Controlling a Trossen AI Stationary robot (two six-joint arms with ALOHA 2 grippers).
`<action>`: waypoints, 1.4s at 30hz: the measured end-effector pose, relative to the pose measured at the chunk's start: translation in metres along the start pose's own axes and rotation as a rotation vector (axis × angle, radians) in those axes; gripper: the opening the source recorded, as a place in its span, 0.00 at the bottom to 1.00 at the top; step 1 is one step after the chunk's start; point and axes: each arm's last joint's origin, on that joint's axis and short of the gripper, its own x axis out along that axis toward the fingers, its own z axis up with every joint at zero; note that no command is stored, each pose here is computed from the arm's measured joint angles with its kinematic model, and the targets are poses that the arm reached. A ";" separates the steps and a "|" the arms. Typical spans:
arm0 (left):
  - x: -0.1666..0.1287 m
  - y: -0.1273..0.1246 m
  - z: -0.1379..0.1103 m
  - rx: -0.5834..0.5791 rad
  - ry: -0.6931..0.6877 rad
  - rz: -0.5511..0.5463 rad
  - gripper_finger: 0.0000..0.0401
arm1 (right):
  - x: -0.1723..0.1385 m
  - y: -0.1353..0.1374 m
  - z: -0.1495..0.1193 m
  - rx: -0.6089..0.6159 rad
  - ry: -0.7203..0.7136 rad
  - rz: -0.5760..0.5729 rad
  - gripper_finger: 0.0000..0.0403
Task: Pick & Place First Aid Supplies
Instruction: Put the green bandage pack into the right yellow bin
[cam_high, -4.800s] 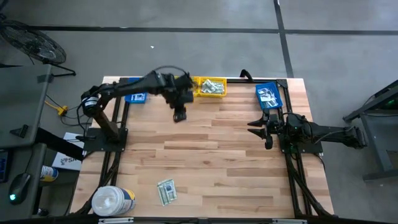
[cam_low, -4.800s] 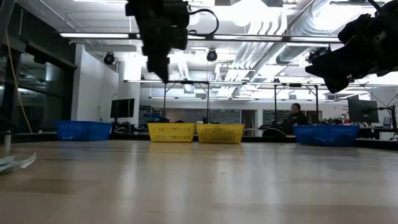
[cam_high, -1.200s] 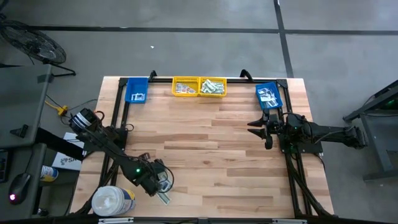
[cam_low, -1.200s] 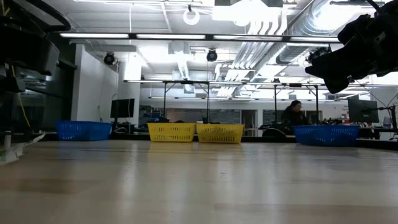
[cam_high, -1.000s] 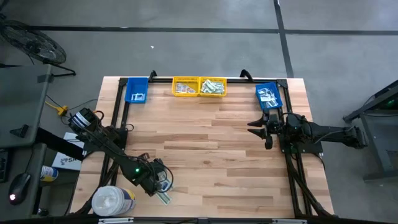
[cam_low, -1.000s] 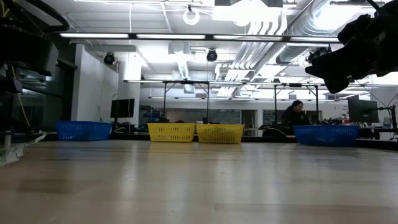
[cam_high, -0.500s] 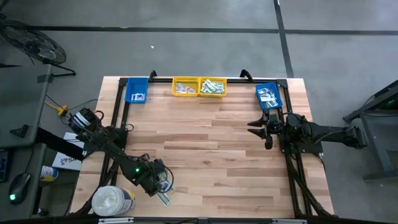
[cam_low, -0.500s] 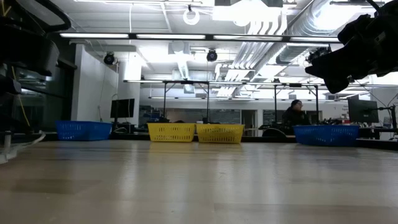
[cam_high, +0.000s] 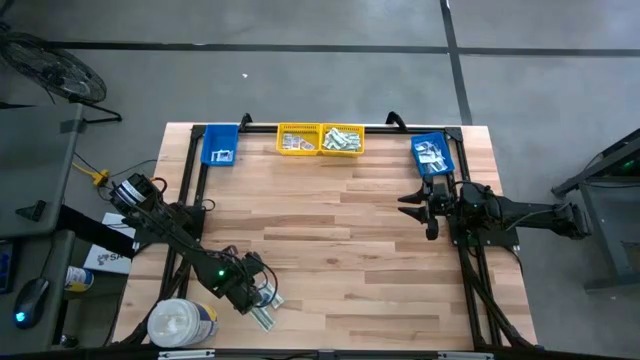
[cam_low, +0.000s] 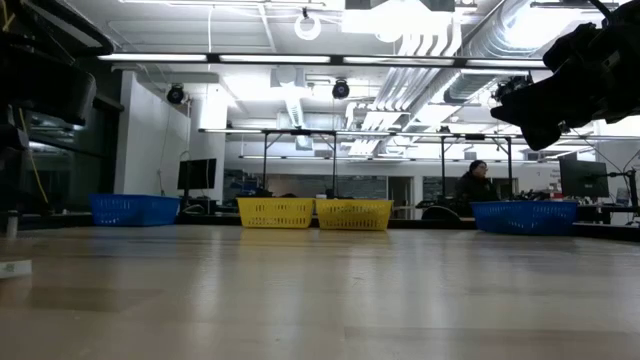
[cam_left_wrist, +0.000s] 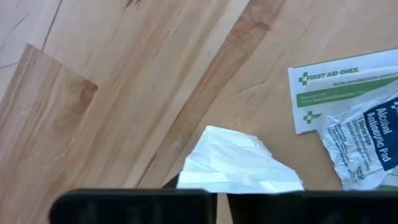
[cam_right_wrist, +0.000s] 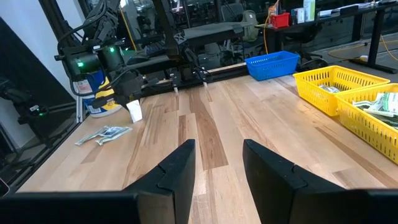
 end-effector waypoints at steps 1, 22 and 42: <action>0.000 0.000 0.000 -0.003 -0.003 0.004 0.02 | 0.000 0.000 0.000 0.000 0.000 0.000 0.32; -0.041 0.001 0.080 0.141 -0.205 -0.057 0.00 | 0.000 0.000 0.000 0.000 0.000 0.000 0.32; -0.039 0.150 0.268 0.168 -0.679 -0.098 0.00 | 0.000 0.000 0.000 0.000 0.000 0.000 0.32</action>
